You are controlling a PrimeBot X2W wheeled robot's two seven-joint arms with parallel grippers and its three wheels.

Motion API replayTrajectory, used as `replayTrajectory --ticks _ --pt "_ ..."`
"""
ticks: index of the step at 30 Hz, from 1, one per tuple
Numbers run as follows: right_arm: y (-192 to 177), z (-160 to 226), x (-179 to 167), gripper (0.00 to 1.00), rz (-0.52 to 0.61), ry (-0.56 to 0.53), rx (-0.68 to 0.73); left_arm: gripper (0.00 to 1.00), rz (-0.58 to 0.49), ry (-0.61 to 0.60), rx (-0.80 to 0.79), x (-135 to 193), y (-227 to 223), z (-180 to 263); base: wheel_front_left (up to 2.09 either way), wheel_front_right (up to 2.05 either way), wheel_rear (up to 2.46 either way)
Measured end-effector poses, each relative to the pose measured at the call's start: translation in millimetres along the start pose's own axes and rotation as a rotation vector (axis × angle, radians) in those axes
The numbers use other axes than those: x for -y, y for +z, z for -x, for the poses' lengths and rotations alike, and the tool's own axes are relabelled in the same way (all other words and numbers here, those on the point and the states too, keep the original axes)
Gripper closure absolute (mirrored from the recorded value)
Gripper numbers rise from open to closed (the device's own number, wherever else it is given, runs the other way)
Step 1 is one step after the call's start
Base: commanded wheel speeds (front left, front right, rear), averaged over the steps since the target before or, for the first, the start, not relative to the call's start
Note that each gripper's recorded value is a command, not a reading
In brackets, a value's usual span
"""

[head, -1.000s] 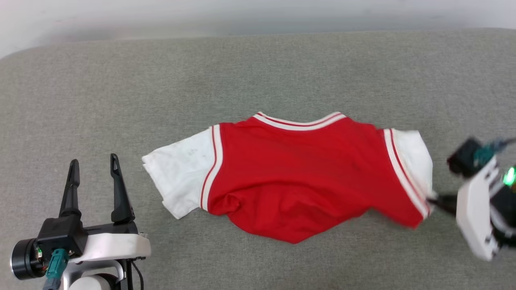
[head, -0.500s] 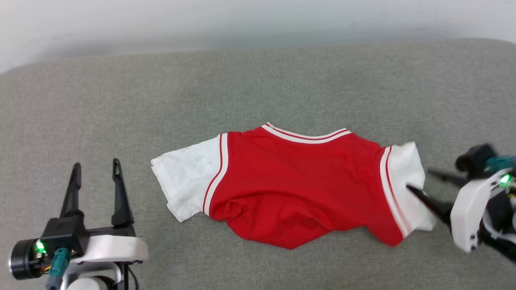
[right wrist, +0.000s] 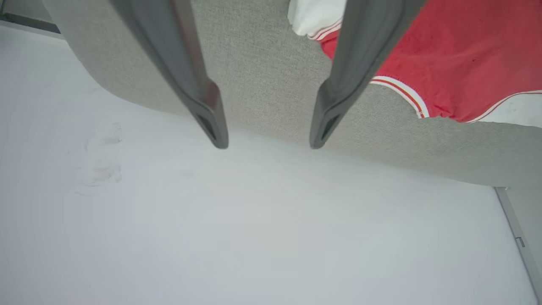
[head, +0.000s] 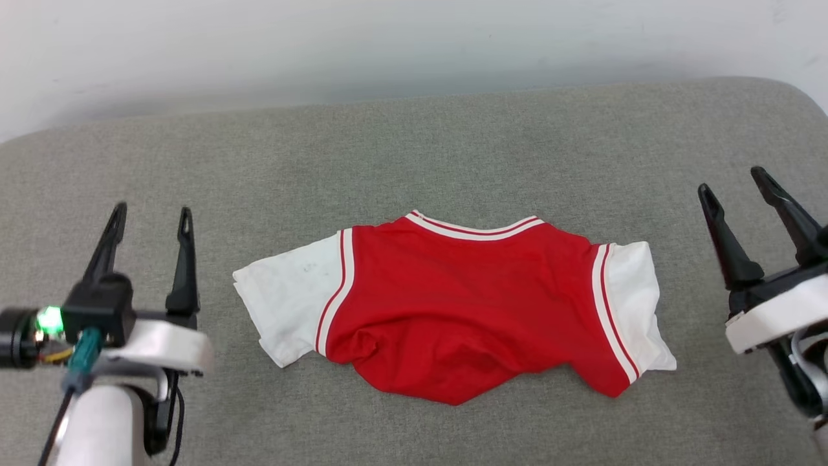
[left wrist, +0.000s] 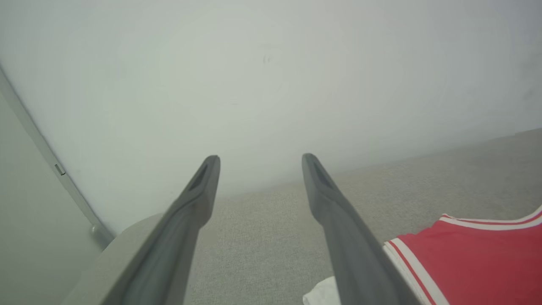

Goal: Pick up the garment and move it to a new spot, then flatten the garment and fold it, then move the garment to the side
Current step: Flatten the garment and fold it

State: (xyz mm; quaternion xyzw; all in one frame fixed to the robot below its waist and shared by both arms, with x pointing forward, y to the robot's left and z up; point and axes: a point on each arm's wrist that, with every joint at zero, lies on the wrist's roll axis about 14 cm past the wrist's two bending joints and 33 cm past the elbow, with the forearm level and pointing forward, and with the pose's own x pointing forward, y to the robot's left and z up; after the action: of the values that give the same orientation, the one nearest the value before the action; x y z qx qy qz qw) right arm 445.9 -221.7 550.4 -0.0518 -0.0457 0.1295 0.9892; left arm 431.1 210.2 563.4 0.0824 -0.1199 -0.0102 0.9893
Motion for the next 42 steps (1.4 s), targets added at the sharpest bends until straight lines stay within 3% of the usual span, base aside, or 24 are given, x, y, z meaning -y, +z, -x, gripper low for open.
replayTrajectory --ticks 11,14,15,22,29,35,42 --pt "5.2 27.3 -22.8 0.00 -0.028 -0.142 0.114 0.00 -0.102 -0.183 -0.125 16.8 11.9 -66.4 0.00 0.00 0.00" --pt "-5.3 34.0 -29.8 0.00 -0.059 -0.166 0.093 0.00 -0.103 -0.313 -0.321 36.6 -7.7 -81.0 0.00 0.00 0.00" --pt "-3.3 32.8 -29.6 0.00 -0.060 -0.177 0.104 0.00 -0.109 -0.387 -0.456 43.2 -21.2 -83.6 0.00 0.00 0.00" --pt "-13.2 27.5 -30.7 0.00 -0.056 -0.176 0.081 0.00 -0.141 -0.546 -0.819 57.1 -72.2 -64.9 0.00 0.00 0.00" --pt "-25.8 18.2 -28.5 0.00 -0.051 -0.175 0.054 0.00 -0.175 -0.624 -1.123 57.8 -129.0 -38.8 0.00 0.00 0.00" --pt "-37.7 11.8 -28.9 0.00 -0.055 -0.171 0.028 0.00 -0.187 -0.642 -1.313 53.5 -174.5 -16.1 0.00 0.00 0.00" --pt "-42.1 9.1 -25.3 0.00 -0.051 -0.177 0.018 0.00 -0.161 -0.681 -1.398 59.9 -189.5 0.3 0.00 0.00 0.00"
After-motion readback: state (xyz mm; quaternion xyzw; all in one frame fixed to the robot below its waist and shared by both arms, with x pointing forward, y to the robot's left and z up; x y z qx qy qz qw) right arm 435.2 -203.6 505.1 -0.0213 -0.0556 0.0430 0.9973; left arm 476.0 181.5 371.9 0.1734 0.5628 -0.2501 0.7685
